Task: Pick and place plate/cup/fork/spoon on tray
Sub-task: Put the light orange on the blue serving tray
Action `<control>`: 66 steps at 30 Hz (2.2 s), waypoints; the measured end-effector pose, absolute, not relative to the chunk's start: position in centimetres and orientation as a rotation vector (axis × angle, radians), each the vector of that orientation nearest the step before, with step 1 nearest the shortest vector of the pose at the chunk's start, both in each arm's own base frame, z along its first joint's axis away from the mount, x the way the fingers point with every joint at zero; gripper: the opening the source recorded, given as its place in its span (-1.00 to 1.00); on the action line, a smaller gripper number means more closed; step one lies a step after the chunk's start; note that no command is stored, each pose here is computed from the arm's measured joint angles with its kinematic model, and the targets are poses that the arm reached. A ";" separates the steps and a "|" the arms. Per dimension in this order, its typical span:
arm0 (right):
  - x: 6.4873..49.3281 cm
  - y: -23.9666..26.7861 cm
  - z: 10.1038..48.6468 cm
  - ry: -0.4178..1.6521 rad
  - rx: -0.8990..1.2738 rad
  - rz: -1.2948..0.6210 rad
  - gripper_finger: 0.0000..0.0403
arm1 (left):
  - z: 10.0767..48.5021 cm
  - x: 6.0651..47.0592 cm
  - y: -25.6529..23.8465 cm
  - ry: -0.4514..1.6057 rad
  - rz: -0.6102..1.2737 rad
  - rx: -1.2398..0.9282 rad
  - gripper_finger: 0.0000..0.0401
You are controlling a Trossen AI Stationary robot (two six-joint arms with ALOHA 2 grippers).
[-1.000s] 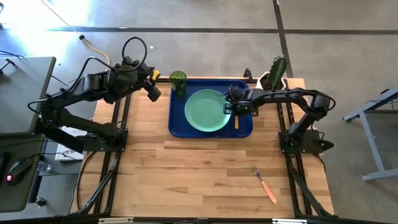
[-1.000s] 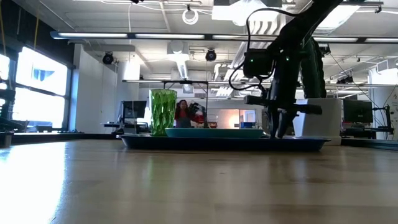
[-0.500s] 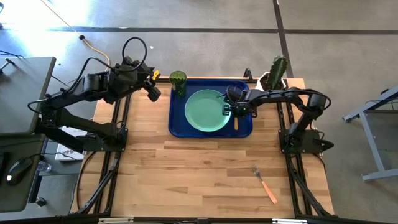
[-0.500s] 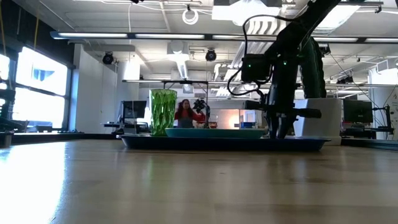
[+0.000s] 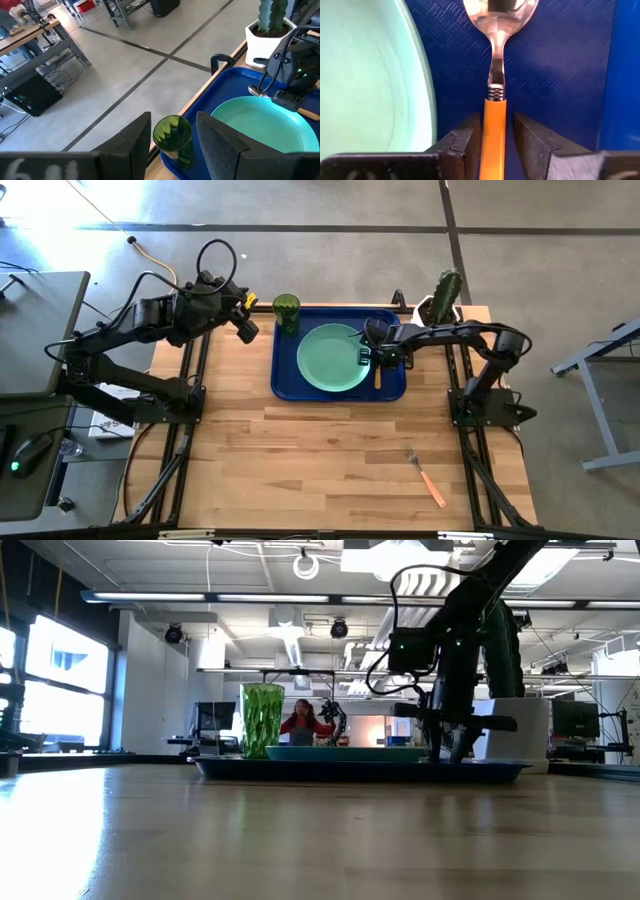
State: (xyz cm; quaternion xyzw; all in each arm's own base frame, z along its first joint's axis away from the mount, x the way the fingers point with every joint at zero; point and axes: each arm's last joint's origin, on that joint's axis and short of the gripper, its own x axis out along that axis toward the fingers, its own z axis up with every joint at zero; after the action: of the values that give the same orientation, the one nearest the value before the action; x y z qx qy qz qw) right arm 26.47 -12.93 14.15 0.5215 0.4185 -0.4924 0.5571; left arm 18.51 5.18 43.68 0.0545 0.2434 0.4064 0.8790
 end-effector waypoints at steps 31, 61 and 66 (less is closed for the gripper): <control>26.0 -8.5 19.5 0.922 1.264 -1.002 -0.43 | 43.7 18.5 5.2 0.508 0.841 0.112 -0.27; 23.1 11.4 23.2 1.167 1.331 -0.562 -0.43 | 43.1 18.9 4.3 0.553 0.497 -0.008 -0.27; 22.0 13.4 23.1 1.193 1.310 -0.561 -0.43 | 42.9 18.8 4.3 0.563 0.505 -0.033 -0.27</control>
State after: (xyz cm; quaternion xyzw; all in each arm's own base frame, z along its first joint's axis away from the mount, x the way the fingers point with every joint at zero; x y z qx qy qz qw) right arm 21.96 13.38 23.11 0.5648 0.5143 -0.2418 0.5983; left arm 18.80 4.27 42.95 -0.0163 0.2748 0.2463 0.9293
